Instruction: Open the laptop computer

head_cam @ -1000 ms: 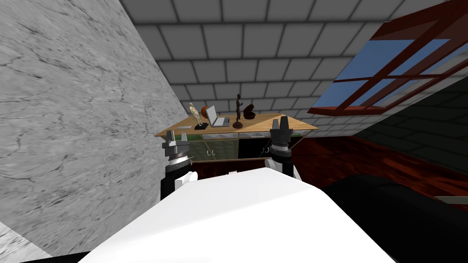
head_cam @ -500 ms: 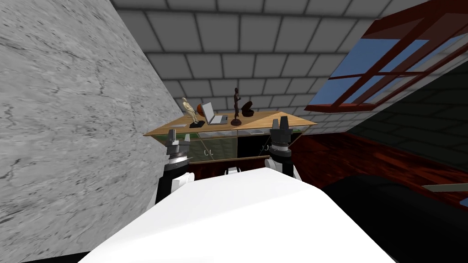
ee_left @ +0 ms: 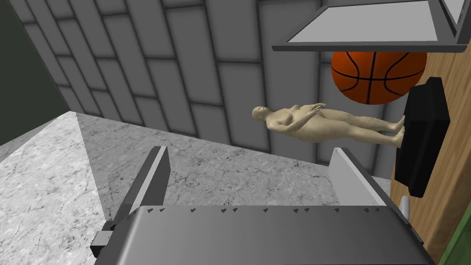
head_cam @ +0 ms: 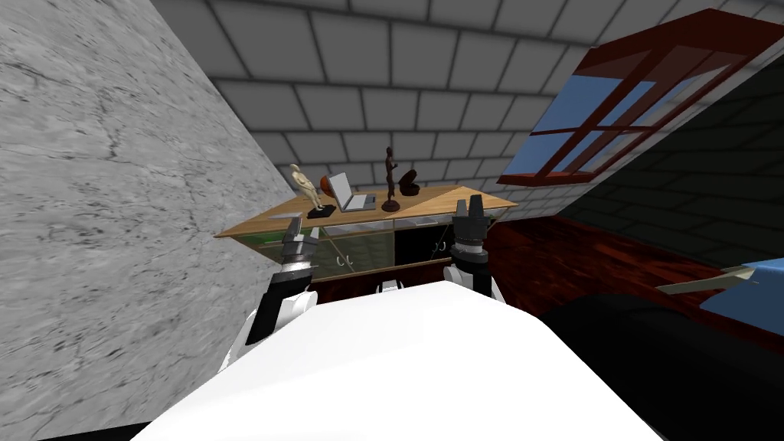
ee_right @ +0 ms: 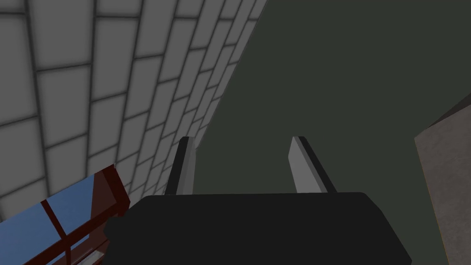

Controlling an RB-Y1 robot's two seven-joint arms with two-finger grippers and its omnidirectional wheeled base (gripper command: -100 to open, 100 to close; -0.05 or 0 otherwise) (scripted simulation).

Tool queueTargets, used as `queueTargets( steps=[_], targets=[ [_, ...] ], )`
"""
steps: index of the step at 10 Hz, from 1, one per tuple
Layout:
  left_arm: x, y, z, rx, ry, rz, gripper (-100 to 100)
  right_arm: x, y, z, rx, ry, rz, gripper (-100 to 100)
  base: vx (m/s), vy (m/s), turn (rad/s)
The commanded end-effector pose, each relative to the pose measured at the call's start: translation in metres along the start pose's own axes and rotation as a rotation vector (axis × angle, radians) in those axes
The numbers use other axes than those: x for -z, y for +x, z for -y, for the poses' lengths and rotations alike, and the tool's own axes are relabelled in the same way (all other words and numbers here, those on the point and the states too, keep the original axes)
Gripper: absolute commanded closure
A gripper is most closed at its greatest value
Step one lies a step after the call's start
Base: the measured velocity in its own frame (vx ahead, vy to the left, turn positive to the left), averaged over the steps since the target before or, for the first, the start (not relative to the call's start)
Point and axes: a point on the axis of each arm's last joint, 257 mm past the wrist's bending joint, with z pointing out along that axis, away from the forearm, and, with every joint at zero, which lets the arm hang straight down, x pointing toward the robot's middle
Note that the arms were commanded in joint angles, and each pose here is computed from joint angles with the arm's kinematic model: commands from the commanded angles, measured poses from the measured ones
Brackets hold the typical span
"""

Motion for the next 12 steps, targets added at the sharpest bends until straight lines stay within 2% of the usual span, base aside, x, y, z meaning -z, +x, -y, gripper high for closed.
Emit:
queueTargets(
  steps=[1, 3, 4, 12],
  targets=[
    [-0.001, -0.004, -0.014, -0.030, -0.058, -0.017, -100, 0.000, 0.000, 0.000, 0.000, 0.000, 0.000, 0, 0.022, 0.005, -0.114],
    [-0.003, -0.011, -0.025, -0.069, -0.108, -0.034, -100, 0.000, 0.000, 0.000, 0.000, 0.000, 0.000, 0, 0.033, 0.012, -0.161],
    [-0.003, -0.011, -0.028, -0.069, -0.117, -0.034, -100, 0.000, 0.000, 0.000, 0.000, 0.000, 0.000, 0, 0.026, 0.017, -0.053],
    [-0.004, -0.049, -0.071, -0.218, -0.325, -0.059, -100, 0.000, 0.000, 0.000, 0.000, 0.000, 0.000, 0, 0.032, 0.014, -0.138]
  ],
)
